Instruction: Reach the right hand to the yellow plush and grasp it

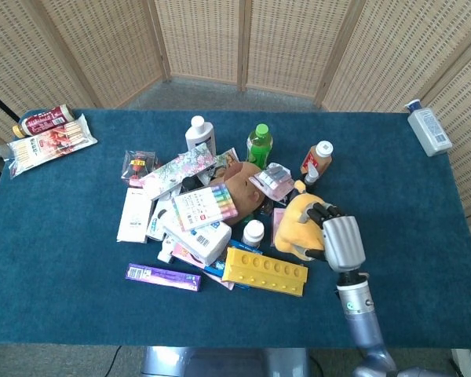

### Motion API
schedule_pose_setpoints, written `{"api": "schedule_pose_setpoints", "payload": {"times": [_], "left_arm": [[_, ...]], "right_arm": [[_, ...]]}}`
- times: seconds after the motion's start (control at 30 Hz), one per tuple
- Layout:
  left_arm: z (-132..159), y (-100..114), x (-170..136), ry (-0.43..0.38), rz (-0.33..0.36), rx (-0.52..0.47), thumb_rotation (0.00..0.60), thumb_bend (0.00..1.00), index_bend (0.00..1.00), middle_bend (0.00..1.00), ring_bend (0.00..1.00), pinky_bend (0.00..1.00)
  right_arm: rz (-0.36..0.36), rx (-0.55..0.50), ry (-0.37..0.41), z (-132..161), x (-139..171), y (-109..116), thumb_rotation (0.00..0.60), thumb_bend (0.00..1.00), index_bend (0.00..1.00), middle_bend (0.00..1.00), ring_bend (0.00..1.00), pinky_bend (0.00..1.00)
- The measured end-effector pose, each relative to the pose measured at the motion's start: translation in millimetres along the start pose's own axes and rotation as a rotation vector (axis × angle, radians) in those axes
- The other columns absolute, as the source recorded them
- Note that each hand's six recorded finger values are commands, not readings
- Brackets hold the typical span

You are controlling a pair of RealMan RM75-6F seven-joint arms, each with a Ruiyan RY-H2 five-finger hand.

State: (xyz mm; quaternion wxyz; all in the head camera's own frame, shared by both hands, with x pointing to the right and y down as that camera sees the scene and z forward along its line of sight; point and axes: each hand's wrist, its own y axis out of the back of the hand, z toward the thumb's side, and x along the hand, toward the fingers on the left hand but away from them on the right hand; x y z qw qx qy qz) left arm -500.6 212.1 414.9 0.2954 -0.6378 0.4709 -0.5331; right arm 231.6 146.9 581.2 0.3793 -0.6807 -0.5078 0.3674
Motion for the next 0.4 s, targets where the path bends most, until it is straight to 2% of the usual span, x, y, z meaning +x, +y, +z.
{"api": "schedule_pose_setpoints", "payload": {"times": [0.27, 0.4], "left_arm": [[1.1, -0.6, -0.4, -0.005, -0.003, -0.002, 0.600, 0.00, 0.00, 0.00, 0.00, 0.00], [0.9, 0.2, -0.9, -0.005, 0.000, -0.004, 0.600, 0.00, 0.00, 0.00, 0.00, 0.00]], "right_arm": [[-0.107, -0.001, 0.041, 19.6, -9.8, 59.2, 0.600, 0.10, 0.57, 0.75, 0.55, 0.82], [-0.142, -0.001, 0.066, 33.4, -11.8, 81.6, 0.600, 0.10, 0.57, 0.75, 0.55, 0.82]]}}
